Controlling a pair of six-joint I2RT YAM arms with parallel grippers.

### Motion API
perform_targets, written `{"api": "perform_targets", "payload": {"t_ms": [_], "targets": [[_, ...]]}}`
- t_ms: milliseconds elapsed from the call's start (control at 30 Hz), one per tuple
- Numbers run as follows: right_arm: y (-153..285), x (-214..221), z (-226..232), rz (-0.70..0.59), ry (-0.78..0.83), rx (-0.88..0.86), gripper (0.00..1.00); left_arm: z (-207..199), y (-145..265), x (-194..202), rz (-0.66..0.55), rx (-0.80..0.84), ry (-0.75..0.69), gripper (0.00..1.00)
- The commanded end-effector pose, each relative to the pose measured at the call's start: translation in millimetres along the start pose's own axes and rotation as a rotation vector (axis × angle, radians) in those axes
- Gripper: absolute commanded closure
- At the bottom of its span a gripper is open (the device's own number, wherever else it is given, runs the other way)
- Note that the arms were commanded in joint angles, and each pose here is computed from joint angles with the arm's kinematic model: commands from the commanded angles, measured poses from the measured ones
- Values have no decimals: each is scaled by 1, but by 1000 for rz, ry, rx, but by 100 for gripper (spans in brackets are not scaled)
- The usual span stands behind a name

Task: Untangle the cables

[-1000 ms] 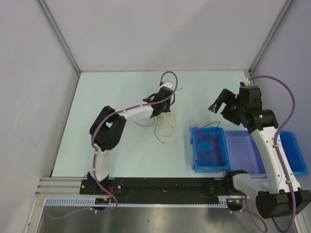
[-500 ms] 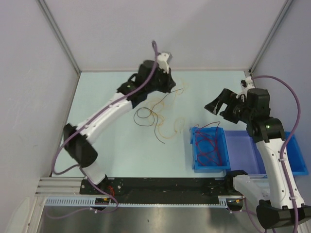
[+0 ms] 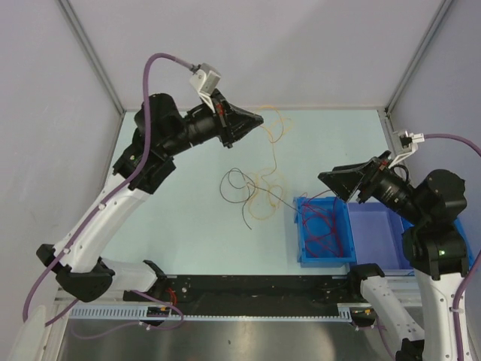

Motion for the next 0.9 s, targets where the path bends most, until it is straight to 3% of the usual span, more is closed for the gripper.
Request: {"api": "perform_targets", "payload": {"t_ms": [0, 267, 400, 433, 500, 667, 867], "targets": [[2, -3, 13, -3, 25, -59, 19, 5, -4, 3, -17, -20, 62, 98], [-26, 25, -19, 15, -22, -5, 23, 25, -6, -26, -157, -197, 184, 100], [-66, 54, -21, 80, 51, 43, 27, 40, -5, -35, -228, -302, 276, 99], [-81, 55, -35, 54, 79, 141, 27, 41, -5, -37, -242, -310, 312, 100], [-98, 68, -31, 58, 140, 163, 27, 45, -6, -42, -265, -321, 345, 100], [-138, 87, -43, 89, 162, 204, 28, 54, -8, -48, -261, -359, 386, 100], [-163, 85, -50, 30, 208, 241, 32, 67, -7, -43, -262, -379, 435, 100]]}}
Point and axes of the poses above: each gripper's point midway between its finger pads, its own y axis back along the fingers, its own z axis along the line the jaws close on, x = y × z, the point moved 3 cm from there along y, back along the fingers, and after that the axes turned 5 degrees about -y, right-handed, at the moved point
